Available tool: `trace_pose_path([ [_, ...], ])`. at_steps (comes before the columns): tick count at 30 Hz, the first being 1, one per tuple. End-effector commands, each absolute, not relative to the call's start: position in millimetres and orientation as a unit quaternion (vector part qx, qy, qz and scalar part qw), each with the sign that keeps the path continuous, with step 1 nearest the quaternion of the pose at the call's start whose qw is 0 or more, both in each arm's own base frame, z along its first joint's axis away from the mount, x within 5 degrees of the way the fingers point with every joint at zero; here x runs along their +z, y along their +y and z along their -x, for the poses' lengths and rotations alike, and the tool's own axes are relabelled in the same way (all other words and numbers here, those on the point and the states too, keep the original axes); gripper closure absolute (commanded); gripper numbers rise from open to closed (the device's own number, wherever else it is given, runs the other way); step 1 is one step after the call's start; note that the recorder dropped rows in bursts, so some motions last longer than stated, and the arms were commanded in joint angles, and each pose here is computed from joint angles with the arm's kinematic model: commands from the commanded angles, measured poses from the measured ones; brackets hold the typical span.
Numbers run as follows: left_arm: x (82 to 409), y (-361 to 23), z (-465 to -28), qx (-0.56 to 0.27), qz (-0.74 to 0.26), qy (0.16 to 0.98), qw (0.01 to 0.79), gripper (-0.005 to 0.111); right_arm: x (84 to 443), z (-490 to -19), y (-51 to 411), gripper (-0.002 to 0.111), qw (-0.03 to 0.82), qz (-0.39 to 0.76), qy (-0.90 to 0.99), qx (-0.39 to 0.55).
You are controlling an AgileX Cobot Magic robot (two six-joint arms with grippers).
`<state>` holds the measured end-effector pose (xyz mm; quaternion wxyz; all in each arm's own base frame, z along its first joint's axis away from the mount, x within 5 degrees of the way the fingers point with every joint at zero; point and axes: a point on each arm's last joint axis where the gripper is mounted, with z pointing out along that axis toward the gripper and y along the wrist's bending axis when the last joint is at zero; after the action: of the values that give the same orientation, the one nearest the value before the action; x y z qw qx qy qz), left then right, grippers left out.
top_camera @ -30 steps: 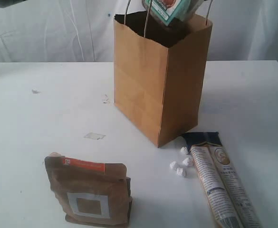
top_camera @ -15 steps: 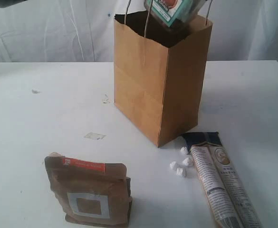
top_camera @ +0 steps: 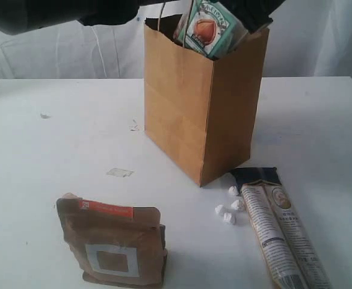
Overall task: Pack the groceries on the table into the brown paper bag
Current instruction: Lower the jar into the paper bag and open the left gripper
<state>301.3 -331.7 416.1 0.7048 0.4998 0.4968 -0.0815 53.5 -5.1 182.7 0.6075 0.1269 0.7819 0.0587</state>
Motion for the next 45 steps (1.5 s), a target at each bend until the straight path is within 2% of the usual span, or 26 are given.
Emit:
trace_pose_path([
  [1,426,-327,-300,-0.077,-0.479,0.502,0.716,0.107,183,-53,-5,0.108,0.61,-0.13,0.78,0.058],
  [16,412,-335,-304,-0.091,-0.486,0.512,0.702,0.105,183,-53,-5,0.108,0.61,-0.13,0.78,0.058],
  [18,410,-336,-304,-0.097,-0.491,0.509,0.7,0.099,183,-53,-5,0.108,0.61,-0.13,0.78,0.058],
  [20,410,-336,-304,-0.097,-0.492,0.509,0.7,0.088,183,-53,-5,0.108,0.61,-0.13,0.78,0.058],
  [21,410,-336,-304,-0.096,-0.49,0.51,0.7,0.075,183,-53,-5,0.108,0.61,-0.13,0.78,0.058],
  [23,409,-336,-304,-0.096,-0.491,0.511,0.7,0.06,183,-53,-5,0.108,0.61,-0.13,0.78,0.058],
  [25,409,-337,-305,-0.117,-0.476,0.524,0.697,0.056,183,-53,-5,0.108,0.61,-0.13,0.78,0.058],
  [31,393,-339,-317,-0.152,-0.404,0.592,0.681,0.055,183,-53,-5,0.108,0.61,-0.13,0.78,0.058],
  [36,393,-336,-321,-0.136,-0.388,0.604,0.683,0.029,183,-53,-5,0.108,0.61,-0.13,0.78,0.058],
  [37,392,-335,-322,-0.133,-0.379,0.611,0.683,0.027,183,-53,-5,0.108,0.61,-0.13,0.78,0.058],
  [42,386,-328,-330,-0.142,-0.299,0.671,0.664,0.026,183,-53,-5,0.108,0.61,-0.13,0.78,0.058],
  [45,375,-328,-336,-0.119,-0.29,0.687,0.656,0.026,183,-53,-5,0.108,0.61,-0.13,0.78,0.058],
])
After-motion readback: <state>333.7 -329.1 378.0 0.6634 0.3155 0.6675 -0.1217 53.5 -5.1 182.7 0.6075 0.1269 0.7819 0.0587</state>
